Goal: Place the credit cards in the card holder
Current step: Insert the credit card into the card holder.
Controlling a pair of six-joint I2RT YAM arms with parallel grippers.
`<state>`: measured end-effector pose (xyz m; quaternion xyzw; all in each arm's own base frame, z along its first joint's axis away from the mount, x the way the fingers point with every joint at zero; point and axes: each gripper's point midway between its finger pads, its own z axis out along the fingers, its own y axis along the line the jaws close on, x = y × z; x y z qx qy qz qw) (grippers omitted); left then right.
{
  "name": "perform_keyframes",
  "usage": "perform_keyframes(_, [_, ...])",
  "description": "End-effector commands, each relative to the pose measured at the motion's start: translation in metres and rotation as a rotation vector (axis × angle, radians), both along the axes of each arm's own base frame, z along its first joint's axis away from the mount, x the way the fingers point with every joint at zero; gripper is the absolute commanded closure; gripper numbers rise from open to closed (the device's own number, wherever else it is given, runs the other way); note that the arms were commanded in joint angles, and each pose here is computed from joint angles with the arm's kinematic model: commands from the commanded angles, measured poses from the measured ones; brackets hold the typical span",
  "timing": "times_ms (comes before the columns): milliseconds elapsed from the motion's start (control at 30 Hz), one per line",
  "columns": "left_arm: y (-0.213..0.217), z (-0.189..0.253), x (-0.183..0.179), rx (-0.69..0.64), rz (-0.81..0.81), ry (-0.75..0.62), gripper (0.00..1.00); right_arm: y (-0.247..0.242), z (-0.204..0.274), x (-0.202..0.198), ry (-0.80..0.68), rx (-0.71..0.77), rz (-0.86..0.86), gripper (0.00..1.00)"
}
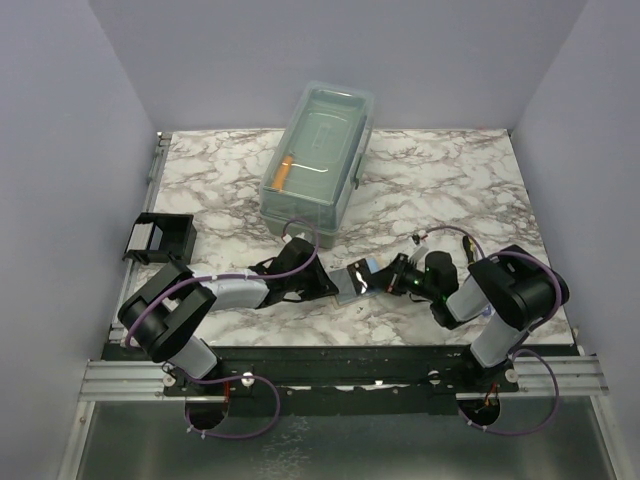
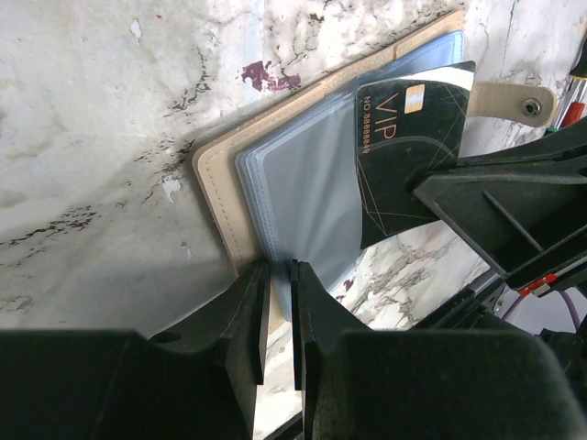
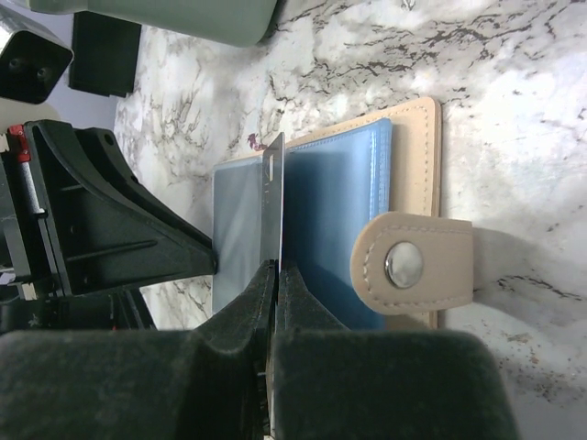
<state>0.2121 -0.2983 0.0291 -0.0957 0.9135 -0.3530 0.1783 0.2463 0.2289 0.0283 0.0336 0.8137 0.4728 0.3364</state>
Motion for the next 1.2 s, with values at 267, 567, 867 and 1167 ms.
perform_keyframes(267, [0.012, -0.018, -0.014, 0.074, -0.01, 0.043, 0.8, 0.007, -0.017, -0.014, 0.028, -0.011, 0.069, 1.0])
perform_keyframes(567, [0.013, -0.018, -0.013, 0.075, 0.001, 0.044, 0.81, -0.004, -0.025, -0.031, 0.179, 0.051, -0.047, 1.0])
perform_keyframes(867, [0.013, -0.018, -0.013, 0.072, 0.0, 0.044, 0.81, -0.003, -0.027, -0.035, 0.202, 0.039, -0.033, 1.0])
perform_keyframes(1167, [0.012, -0.018, -0.013, 0.073, -0.003, 0.044, 0.81, 0.007, -0.031, -0.041, 0.228, 0.053, 0.039, 1.0])
